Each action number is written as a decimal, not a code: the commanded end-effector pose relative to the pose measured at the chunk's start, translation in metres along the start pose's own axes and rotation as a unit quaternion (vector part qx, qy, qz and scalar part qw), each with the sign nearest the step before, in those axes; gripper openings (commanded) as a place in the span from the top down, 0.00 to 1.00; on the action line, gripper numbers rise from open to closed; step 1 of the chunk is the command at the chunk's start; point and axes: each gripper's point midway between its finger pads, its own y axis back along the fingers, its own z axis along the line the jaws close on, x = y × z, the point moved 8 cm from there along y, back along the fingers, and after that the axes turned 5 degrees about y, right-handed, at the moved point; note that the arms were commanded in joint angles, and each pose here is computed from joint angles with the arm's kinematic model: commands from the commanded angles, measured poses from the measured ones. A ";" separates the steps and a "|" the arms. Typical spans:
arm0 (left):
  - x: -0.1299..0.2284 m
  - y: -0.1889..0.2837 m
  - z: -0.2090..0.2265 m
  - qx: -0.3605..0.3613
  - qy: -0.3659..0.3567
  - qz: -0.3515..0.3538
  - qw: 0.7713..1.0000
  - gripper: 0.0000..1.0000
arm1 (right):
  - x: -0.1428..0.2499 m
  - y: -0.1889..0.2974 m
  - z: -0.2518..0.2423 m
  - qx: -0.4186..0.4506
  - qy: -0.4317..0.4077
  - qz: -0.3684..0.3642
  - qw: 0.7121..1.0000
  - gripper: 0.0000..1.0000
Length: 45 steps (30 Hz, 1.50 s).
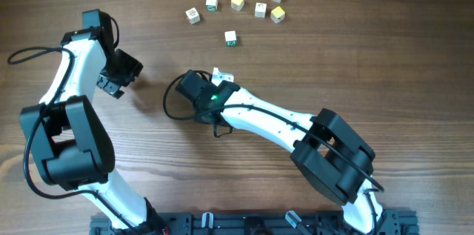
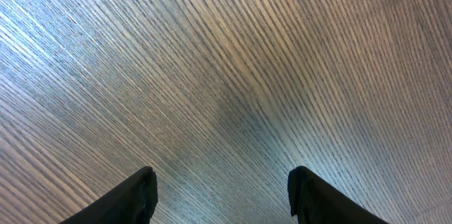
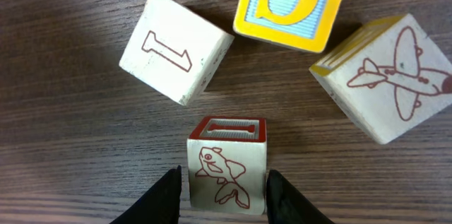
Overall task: Form a circle
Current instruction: 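Hold the fish block in the right gripper next to the arc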
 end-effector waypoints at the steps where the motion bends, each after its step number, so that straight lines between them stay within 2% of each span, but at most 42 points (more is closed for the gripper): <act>1: -0.002 0.011 -0.003 0.014 -0.003 -0.009 1.000 0.38 | -0.004 0.006 -0.001 0.001 0.012 -0.012 1.000 0.59; 5: -0.002 0.011 -0.003 0.014 -0.003 -0.009 1.000 0.38 | -0.006 0.006 -0.002 0.007 0.011 -0.025 1.000 0.57; 32: -0.002 0.011 -0.003 0.014 -0.003 -0.009 1.000 0.38 | -0.007 0.002 -0.002 0.003 0.006 -0.034 0.999 0.63; 45: -0.002 0.011 -0.003 0.014 -0.003 -0.009 1.000 0.38 | -0.007 0.002 -0.007 0.021 0.008 -0.039 0.999 0.71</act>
